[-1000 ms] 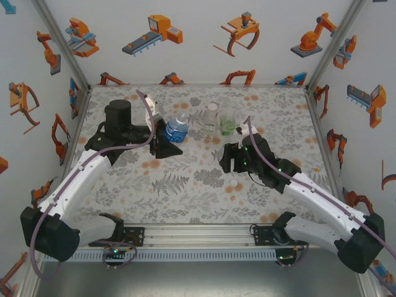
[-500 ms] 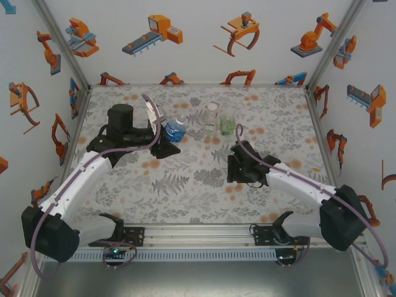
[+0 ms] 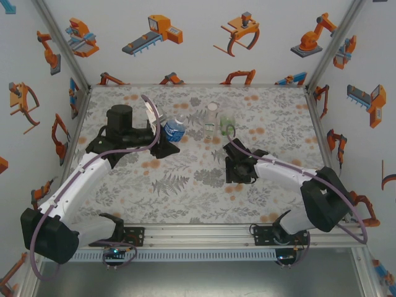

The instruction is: Screw on the bottle caps

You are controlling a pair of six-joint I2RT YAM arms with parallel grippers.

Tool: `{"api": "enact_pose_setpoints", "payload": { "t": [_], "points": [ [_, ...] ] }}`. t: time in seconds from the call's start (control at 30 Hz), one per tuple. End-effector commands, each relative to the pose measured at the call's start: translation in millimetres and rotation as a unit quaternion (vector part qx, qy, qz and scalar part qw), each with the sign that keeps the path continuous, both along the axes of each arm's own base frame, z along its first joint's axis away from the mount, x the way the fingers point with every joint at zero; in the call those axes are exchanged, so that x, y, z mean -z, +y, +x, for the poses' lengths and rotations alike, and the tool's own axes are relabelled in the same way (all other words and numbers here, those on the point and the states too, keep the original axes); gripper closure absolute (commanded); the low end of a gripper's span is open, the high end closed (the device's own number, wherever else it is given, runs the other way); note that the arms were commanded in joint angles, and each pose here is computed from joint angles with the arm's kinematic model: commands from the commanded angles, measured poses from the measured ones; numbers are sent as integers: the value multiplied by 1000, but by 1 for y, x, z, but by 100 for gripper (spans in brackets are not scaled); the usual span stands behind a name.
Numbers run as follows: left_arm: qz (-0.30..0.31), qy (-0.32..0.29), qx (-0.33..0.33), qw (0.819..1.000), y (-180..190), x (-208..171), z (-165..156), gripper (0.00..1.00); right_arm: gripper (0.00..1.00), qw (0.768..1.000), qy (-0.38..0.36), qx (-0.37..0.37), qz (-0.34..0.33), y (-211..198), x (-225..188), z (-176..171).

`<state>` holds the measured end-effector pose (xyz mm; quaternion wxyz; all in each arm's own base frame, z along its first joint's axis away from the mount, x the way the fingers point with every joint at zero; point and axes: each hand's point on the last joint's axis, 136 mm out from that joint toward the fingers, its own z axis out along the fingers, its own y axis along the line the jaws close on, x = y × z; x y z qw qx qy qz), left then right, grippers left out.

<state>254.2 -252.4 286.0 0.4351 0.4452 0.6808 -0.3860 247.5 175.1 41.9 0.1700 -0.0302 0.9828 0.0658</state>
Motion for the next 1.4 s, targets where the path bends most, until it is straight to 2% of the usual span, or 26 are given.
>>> {"api": "enact_pose_setpoints", "payload": {
  "t": [0.0,0.3,0.47,0.93,1.37],
  "points": [
    [-8,-23,3,1000,2,-9,-3,100,55,1000,1,2,-9,-1,-2,4],
    [-10,-25,5,1000,1,-11,-5,100,64,1000,6,-1,-12,1,2,5],
    [-10,-24,6,1000,1,-10,-5,100,65,1000,0,-11,-11,9,-5,9],
    [-7,-20,5,1000,0,-7,-4,100,65,997,-3,-81,-16,80,-7,22],
    [-8,-19,5,1000,0,-8,-4,100,59,996,-6,-86,-18,87,-11,23]
  ]
}}
